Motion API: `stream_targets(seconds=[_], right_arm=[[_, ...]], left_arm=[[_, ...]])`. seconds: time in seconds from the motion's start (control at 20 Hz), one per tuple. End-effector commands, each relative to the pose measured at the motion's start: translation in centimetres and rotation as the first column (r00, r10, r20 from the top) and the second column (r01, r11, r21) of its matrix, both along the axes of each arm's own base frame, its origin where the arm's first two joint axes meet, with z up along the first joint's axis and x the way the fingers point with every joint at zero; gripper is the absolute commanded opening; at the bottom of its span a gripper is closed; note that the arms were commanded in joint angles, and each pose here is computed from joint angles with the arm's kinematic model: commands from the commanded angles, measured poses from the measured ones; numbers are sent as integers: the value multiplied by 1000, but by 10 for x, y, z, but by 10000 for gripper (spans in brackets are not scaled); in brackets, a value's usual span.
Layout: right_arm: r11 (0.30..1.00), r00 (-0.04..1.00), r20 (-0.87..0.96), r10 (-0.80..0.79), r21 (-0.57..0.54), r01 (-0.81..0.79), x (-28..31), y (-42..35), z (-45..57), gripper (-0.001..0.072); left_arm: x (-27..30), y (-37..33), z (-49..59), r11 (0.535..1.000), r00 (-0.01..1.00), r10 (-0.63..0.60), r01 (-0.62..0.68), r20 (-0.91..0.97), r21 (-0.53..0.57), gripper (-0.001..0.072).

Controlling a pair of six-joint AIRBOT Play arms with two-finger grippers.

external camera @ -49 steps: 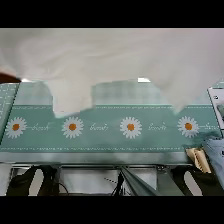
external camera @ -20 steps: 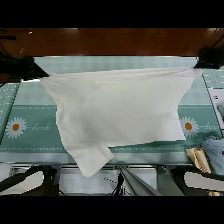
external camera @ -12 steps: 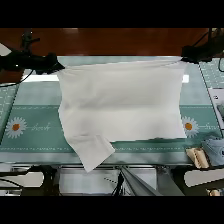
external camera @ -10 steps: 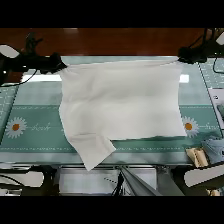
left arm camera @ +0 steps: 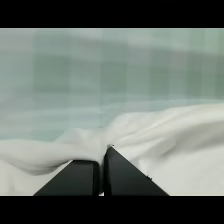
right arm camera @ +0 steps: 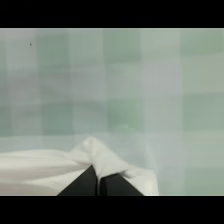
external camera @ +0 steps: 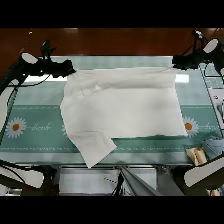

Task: Fold the shirts.

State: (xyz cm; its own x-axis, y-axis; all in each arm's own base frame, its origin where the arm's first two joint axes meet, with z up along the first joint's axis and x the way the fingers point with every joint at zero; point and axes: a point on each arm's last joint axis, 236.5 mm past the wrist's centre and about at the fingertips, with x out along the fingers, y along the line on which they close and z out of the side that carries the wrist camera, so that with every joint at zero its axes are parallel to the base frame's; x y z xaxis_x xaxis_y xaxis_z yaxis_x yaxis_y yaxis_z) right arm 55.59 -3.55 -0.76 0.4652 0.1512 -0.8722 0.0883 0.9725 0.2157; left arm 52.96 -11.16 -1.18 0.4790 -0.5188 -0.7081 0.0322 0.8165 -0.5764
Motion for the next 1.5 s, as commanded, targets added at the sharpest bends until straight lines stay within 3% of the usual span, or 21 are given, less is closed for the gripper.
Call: stream_targets(seconds=[0.0,0.1,0.2,0.45,0.5,0.55,0.6,0.65,0.7,0.8,0.9,1.05,1.1,1.2,1.45], right_arm=[[999,986,-161,48,12,-47,-43,7,0,34],[997,958,-278,75,13,-75,-73,7,-4,34],[995,925,-367,97,32,-92,-94,11,-9,34],[997,914,-398,82,42,-71,-101,12,-10,34],[997,913,-400,74,44,-61,-101,13,-10,35],[997,914,-400,69,52,-53,-101,14,-10,35],[997,916,-395,74,64,-53,-100,17,-10,112],[996,916,-392,86,64,-66,-100,17,-9,256],[993,907,-403,121,62,-105,-105,17,-9,337],[988,854,-500,144,26,-152,-133,2,-8,429],[988,788,-612,68,-67,-137,-166,-32,0,429],[993,805,-593,-16,-104,-57,-185,-60,18,442],[994,813,-580,-36,-109,-34,-194,-68,17,443],[998,834,-549,-56,-66,24,-217,-76,6,527],[981,925,-348,-153,62,185,-245,-81,-17,538]], left_arm=[[-42,-19,7,985,977,-167,159,-134,-72,26],[-76,-20,6,966,936,-252,228,-245,-124,27],[-98,-9,-6,968,895,-250,219,-368,-124,27],[-112,-10,-26,963,853,-270,238,-446,-127,29],[-112,-11,-27,962,851,-272,239,-449,-129,41],[-112,-12,-27,963,850,-268,235,-453,-129,120],[-112,-12,-26,964,849,-265,231,-457,-131,301],[-115,-11,-24,963,844,-269,233,-463,-135,394],[-119,-9,-21,960,836,-280,241,-473,-143,394],[-129,2,-7,957,828,-289,251,-480,-144,393],[-137,24,11,964,842,-262,253,-472,-84,393],[-168,59,27,957,861,-249,290,-444,24,397],[-186,63,25,957,859,-251,289,-446,16,404],[-223,66,8,974,856,-204,225,-475,-14,602],[-321,34,-42,987,816,-154,102,-557,-122,615]])
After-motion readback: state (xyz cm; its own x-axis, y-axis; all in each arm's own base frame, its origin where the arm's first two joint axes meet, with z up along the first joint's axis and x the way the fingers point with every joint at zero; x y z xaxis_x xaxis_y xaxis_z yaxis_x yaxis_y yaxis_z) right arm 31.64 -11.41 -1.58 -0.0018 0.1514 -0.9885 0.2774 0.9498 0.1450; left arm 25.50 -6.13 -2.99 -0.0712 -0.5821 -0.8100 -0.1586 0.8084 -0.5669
